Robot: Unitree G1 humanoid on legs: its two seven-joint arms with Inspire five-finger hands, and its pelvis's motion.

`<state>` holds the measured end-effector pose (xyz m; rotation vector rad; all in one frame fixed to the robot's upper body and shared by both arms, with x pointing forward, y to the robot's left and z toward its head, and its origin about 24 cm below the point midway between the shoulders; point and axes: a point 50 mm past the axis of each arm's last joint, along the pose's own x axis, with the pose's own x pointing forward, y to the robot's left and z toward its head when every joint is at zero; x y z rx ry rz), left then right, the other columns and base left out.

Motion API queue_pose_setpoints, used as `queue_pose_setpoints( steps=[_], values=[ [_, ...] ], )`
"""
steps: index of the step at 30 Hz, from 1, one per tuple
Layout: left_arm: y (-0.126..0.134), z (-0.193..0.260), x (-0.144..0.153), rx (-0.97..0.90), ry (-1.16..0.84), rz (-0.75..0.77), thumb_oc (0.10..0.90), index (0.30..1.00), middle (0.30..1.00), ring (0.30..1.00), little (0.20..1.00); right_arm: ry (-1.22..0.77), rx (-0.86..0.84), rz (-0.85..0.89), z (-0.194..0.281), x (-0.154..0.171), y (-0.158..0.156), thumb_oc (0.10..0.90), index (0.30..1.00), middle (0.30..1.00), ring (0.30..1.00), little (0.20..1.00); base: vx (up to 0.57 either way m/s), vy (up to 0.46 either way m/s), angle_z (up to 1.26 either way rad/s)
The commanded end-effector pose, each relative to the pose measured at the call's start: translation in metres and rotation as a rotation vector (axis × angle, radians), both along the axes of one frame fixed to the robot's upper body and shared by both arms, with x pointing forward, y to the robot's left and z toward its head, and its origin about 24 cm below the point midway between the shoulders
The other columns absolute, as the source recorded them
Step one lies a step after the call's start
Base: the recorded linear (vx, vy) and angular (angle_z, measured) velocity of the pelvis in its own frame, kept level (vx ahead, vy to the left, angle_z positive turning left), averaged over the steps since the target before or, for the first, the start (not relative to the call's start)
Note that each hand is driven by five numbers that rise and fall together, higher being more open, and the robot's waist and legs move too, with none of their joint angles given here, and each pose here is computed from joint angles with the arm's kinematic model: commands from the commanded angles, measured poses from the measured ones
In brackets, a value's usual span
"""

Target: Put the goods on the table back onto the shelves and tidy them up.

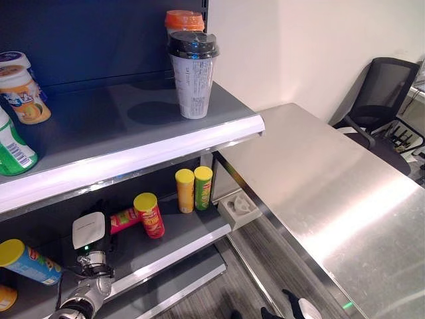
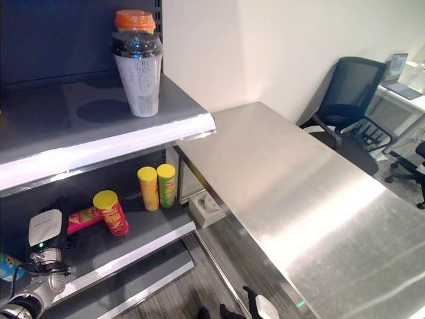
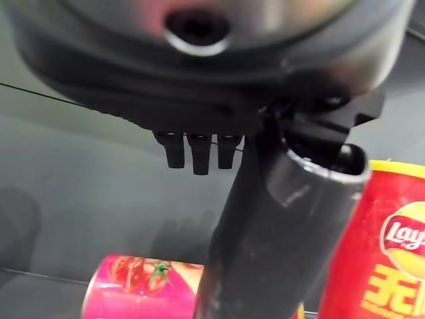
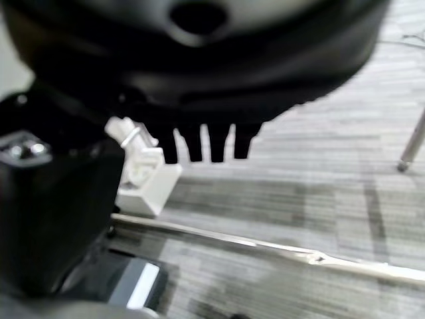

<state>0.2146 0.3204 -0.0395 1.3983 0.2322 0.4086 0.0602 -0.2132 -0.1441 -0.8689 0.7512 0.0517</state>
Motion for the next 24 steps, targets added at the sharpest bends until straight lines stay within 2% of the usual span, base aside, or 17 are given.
queue_pose_setpoints(
  steps=[1,9,24],
  values=[
    [0.04,0.065,0.039,0.153,-0.18,0.05,0.8,0.9,0.9,0.9,0.9,-0.079,0.049,-0.001,0.006,0.014,0.008,0.8,0.9,0.9,0.9,0.9,0.02,0.081,-0.05],
    [0.058,0.091,0.046,0.215,-0.205,0.085,0.8,0.9,0.9,0.9,0.9,-0.131,0.073,-0.003,0.012,0.028,0.008,0.8,0.9,0.9,0.9,0.9,-0.01,0.071,-0.09],
    [0.058,0.124,0.072,0.182,-0.327,0.109,0.8,0.9,0.9,0.9,0.9,-0.273,0.104,0.011,0.028,0.069,0.013,0.8,0.9,0.9,0.9,0.9,-0.06,0.061,-0.16]
  ],
)
